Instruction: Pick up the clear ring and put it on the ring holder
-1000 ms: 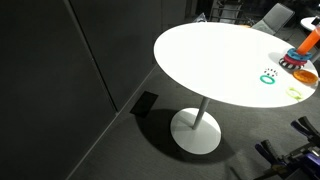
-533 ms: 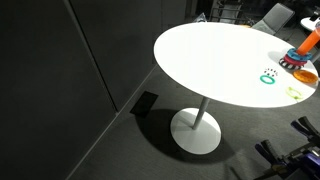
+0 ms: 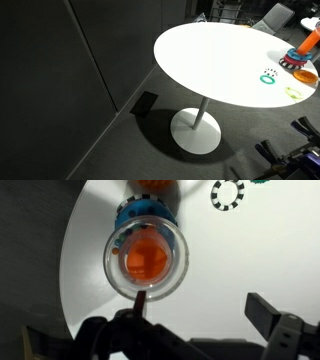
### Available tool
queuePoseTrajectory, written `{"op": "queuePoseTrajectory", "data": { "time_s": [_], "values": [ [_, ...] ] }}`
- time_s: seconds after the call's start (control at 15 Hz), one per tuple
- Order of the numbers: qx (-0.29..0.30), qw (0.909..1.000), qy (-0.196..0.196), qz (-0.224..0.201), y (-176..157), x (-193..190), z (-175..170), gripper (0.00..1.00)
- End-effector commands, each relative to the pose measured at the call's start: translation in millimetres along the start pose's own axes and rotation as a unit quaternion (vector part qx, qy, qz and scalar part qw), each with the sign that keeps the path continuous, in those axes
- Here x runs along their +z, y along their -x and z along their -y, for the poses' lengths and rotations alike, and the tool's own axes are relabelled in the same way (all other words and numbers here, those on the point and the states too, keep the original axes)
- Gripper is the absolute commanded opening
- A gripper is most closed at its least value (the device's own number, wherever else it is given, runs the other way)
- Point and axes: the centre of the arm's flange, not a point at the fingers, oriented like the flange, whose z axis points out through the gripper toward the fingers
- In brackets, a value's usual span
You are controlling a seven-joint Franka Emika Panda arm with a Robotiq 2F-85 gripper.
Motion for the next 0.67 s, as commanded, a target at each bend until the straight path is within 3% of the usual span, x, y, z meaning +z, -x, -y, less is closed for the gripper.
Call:
{"op": "queuePoseTrajectory", "data": {
  "time_s": [0.0,0.6],
  "values": [
    [-0.005,0.9997,-0.009,-0.02,-3.6,-0.5,-2.9,1.0],
    [-0.006,0.9998,-0.007,-0.017,-3.1,5.0,-2.3,1.0]
  ]
}}
